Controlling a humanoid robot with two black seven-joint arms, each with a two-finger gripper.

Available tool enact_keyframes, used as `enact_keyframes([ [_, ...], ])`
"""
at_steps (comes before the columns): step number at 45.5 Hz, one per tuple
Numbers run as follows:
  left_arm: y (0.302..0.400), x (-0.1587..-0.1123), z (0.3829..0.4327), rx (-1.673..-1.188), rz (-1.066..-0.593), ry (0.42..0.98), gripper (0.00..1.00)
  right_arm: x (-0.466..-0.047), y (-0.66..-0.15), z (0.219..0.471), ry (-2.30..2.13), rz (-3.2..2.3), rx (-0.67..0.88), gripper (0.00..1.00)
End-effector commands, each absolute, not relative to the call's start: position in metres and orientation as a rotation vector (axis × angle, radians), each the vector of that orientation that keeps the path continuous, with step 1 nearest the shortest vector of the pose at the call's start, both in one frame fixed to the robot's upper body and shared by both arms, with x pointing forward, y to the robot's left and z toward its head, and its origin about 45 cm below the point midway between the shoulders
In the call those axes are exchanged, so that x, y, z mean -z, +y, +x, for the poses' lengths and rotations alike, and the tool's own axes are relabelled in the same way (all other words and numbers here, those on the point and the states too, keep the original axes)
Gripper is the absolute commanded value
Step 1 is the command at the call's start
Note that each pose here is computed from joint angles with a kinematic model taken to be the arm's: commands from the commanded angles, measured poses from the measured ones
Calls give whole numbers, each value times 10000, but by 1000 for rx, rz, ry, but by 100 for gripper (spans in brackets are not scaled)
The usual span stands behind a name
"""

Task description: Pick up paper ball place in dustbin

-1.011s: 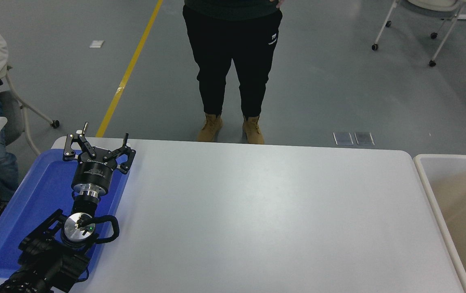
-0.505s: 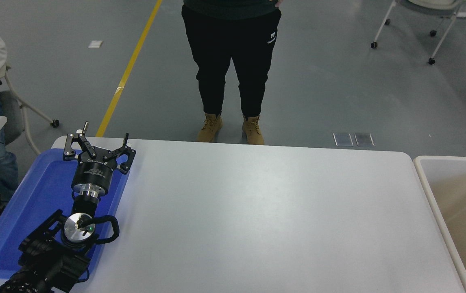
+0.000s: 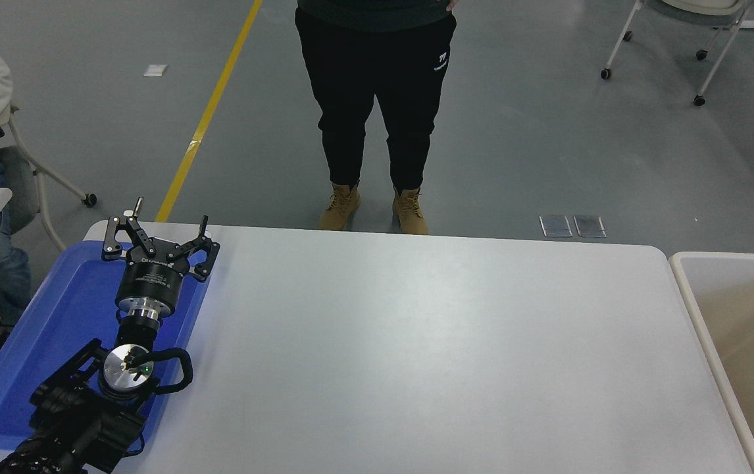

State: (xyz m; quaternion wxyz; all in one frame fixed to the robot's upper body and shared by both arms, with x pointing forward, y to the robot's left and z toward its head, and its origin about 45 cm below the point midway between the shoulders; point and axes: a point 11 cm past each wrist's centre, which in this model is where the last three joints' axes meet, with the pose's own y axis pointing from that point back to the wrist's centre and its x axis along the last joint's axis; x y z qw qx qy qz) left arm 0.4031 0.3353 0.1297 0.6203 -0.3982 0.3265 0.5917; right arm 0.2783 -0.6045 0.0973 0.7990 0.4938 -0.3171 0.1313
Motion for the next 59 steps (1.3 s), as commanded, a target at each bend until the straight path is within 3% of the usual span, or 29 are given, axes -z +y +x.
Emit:
enact_keyframes([
  [1, 3351, -1295, 4030, -1360, -913, 750, 100, -921, -5985, 2795, -693, 1074, -280, 99],
  [12, 3355, -1297, 4031, -1361, -916, 751, 100, -922, -5970, 2814, -737, 1085, -267, 100],
  [23, 3355, -1297, 4031, -1361, -916, 751, 100, -958, -5853, 2987, -923, 1144, -218, 100],
  [35, 3355, -1297, 4031, -1361, -916, 751, 100, -1057, -5423, 3470, -1342, 1328, -106, 100],
  [51, 3355, -1297, 4031, -1361, -916, 751, 100, -1441, -4223, 4227, -1724, 1831, 90, 100],
  [59, 3355, -1297, 4031, -1361, -916, 751, 100, -1628, -3781, 4458, -2010, 2038, 421, 100],
])
